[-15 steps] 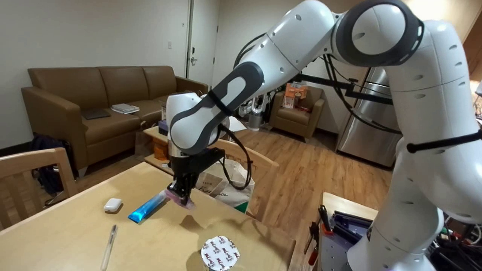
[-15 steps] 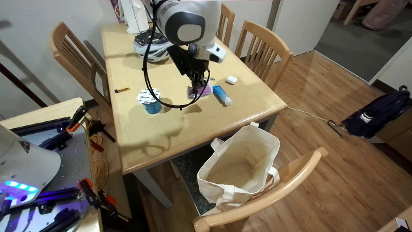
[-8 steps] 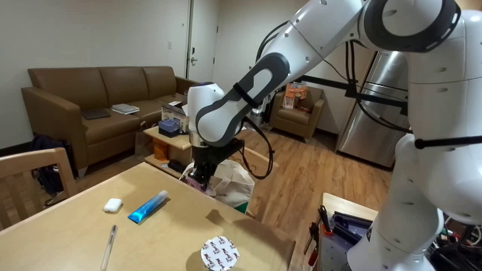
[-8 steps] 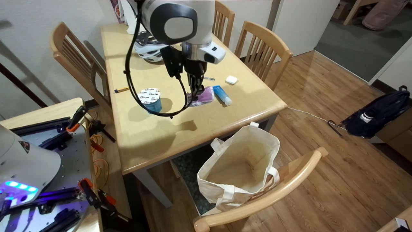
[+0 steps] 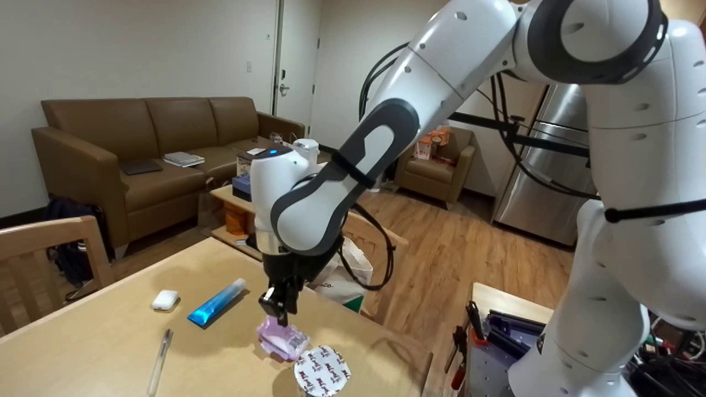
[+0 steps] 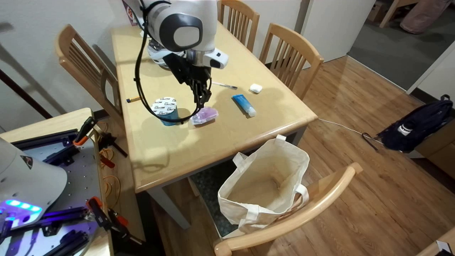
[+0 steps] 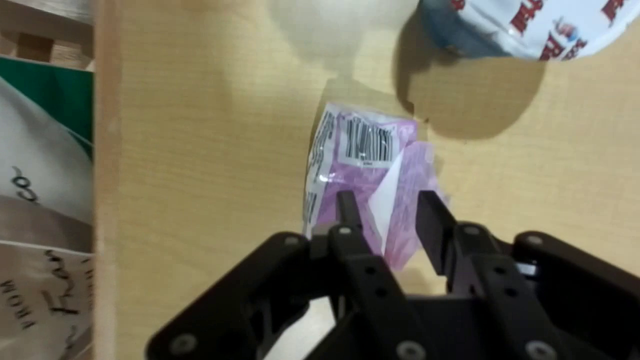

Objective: Put the purple packet in the bag

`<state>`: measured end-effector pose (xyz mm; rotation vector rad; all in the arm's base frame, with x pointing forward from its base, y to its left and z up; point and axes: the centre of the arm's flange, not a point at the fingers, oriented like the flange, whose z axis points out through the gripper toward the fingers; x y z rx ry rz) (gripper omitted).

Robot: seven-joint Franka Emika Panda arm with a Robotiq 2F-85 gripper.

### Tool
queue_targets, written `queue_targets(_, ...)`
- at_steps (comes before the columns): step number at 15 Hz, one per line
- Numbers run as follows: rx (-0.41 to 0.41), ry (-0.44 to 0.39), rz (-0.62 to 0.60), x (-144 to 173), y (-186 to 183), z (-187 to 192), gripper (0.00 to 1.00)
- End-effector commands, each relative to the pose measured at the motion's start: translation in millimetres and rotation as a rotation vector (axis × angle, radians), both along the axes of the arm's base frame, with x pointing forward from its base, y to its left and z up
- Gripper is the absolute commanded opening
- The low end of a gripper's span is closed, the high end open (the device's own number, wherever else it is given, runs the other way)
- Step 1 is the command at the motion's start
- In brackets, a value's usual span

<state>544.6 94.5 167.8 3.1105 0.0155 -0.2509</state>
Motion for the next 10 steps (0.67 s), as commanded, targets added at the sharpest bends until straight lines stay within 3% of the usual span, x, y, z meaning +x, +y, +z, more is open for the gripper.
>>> queue_targets(1,0.067,0.064,0.151,5.8,-20.8,-24.6,0.68)
queue_targets(6,0.127,0.074,0.284,5.0,-64.7,-37.3,0.99)
queue_targets(7,0.142,0.074,0.304,5.0,-71.7,-39.1,0.83)
queue_targets(8,0.149,0.082,0.323,5.2,-75.6,-40.4,0.99)
queue_targets(10,0.185,0.085,0.372,8.4,-77.5,-43.2,1.0)
